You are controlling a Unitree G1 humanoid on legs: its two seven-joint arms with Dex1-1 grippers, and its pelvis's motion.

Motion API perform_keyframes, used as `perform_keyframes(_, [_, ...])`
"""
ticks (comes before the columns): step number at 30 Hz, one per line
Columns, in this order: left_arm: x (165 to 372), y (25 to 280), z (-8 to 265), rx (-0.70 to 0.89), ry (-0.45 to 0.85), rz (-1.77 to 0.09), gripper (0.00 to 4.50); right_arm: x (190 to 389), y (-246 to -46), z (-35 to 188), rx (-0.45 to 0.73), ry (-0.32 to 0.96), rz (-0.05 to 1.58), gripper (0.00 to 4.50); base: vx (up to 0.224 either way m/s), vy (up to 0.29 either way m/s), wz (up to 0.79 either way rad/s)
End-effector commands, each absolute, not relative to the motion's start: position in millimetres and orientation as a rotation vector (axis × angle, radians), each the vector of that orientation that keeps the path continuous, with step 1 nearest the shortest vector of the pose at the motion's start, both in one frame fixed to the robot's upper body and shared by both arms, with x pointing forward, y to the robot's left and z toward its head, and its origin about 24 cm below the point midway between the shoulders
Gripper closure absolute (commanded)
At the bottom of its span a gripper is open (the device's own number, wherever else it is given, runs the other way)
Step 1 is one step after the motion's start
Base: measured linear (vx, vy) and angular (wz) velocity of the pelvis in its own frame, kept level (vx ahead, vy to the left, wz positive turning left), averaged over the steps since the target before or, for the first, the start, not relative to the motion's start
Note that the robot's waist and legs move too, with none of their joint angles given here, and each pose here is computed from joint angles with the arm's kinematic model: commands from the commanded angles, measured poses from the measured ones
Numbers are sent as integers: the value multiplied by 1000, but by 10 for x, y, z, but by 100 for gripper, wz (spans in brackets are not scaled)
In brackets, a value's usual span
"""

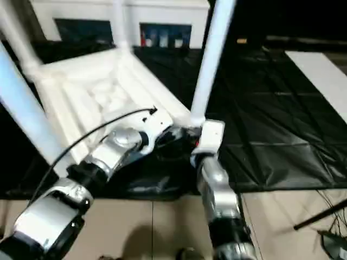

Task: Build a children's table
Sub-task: Rotate leg to tighten

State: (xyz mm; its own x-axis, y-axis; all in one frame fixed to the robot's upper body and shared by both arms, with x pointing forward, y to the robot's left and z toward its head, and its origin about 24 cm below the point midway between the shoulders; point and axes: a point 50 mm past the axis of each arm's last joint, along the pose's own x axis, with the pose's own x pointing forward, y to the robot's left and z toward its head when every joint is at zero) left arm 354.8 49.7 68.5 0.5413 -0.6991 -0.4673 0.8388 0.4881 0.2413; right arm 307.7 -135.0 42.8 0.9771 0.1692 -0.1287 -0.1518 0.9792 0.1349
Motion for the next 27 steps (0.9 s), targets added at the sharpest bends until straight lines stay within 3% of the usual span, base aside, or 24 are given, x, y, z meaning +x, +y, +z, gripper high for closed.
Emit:
perform_keyframes(1, [3472,533,751,497,269,-1053,450,2992,-1483,564,83,95,223,47,62,-17,1])
perform_keyframes(5, [3339,637,735,528,277,-1175,450,2832,-1629,617,8,108,363,13,14,-4,0])
perform_keyframes(12, [2976,870,718,583,351,-1509,450,2471,-1827,592,-95,272,788,13,0,0,0])
perform_keyframes(23, [2993,854,763,602,361,-1503,450,2603,-1819,558,-130,307,841,13,0,0,0])
perform_keyframes(27, [2999,865,774,601,364,-1493,450,2595,-1826,549,-155,319,871,46,0,0,0])
